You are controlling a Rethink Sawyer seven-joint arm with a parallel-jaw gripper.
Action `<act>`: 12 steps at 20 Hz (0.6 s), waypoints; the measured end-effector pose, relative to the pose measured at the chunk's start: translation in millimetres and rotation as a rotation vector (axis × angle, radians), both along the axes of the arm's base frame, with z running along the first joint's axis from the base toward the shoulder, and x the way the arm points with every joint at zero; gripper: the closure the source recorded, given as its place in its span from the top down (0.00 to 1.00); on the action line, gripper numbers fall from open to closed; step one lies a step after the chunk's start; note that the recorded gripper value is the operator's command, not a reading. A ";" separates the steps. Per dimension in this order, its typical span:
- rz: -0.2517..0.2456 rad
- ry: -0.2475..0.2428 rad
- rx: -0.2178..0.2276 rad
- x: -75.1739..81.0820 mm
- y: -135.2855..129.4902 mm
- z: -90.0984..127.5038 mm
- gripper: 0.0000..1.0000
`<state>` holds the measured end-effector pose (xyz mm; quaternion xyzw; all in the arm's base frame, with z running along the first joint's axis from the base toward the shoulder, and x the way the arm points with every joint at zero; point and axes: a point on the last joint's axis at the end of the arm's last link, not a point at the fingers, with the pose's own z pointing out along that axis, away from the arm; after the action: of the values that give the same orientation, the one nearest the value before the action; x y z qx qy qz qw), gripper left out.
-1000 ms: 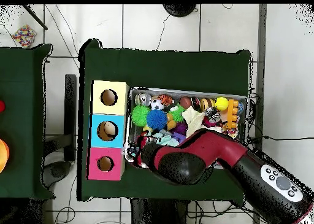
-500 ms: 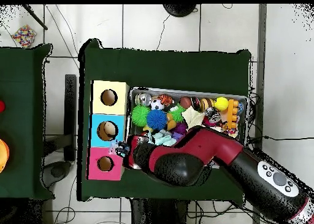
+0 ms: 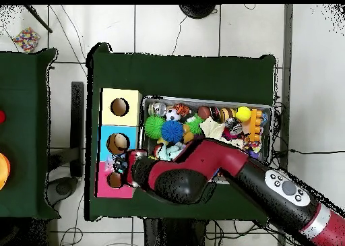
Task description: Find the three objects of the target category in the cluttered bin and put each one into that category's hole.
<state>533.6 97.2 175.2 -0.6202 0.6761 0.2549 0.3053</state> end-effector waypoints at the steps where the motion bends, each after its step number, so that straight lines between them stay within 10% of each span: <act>1: 0.002 -0.009 0.004 -0.1 3.2 -0.8 0.00; 12: -0.016 -0.112 0.048 4.8 18.7 -4.4 0.00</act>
<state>538.4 115.9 170.8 -0.6205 0.6566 0.2334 0.3596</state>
